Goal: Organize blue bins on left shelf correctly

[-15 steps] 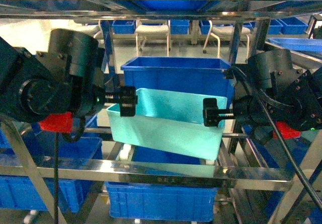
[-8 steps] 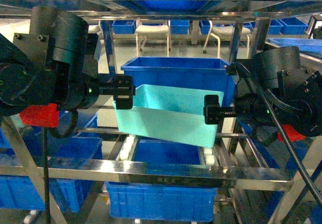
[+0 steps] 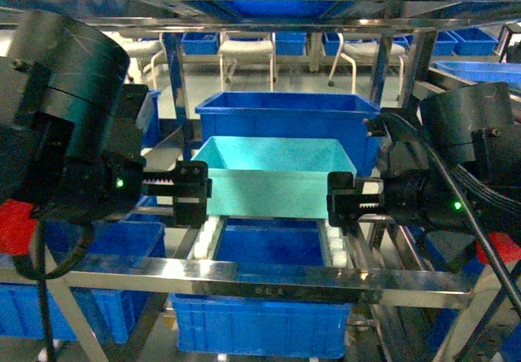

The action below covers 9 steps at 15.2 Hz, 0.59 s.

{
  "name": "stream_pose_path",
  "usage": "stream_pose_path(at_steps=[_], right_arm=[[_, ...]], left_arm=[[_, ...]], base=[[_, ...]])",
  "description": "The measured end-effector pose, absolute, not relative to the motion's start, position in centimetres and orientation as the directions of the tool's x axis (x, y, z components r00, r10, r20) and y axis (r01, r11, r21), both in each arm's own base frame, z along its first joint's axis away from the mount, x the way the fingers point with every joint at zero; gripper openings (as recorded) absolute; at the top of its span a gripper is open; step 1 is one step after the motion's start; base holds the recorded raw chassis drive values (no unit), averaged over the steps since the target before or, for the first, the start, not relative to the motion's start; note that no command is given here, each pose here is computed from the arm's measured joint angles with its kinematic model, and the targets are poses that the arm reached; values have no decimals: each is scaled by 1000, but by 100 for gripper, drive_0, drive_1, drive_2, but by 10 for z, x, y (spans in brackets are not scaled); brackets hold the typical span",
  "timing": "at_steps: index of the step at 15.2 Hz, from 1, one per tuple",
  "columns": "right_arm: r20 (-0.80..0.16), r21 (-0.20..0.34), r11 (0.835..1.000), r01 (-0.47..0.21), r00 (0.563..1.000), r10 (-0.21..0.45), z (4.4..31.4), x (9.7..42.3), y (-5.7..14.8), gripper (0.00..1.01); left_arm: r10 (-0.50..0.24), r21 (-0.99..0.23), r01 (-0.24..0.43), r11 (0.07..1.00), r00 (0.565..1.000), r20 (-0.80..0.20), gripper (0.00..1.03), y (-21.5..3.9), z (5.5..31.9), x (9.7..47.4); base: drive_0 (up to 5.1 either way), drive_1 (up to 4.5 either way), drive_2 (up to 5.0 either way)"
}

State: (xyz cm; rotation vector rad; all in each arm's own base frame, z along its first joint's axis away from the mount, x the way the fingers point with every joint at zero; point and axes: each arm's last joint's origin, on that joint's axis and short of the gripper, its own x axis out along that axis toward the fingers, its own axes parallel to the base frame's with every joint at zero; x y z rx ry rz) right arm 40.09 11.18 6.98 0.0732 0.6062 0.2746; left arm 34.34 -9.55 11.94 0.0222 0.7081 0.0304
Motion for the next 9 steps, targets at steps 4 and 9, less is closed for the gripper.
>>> stream_pose_path(at_steps=[4,9], right_arm=[[-587,165,961,-224,761,278,83,371,106,98],[-118,-6,1000,14,993,-14,109,291,49,36]], left_arm=[[57,5,-70,998,761,-646,98,-86,145,317],[10,-33,-10,999,1000,26,40,-41,157,255]], base=[[0,0,0],[0,0,0]])
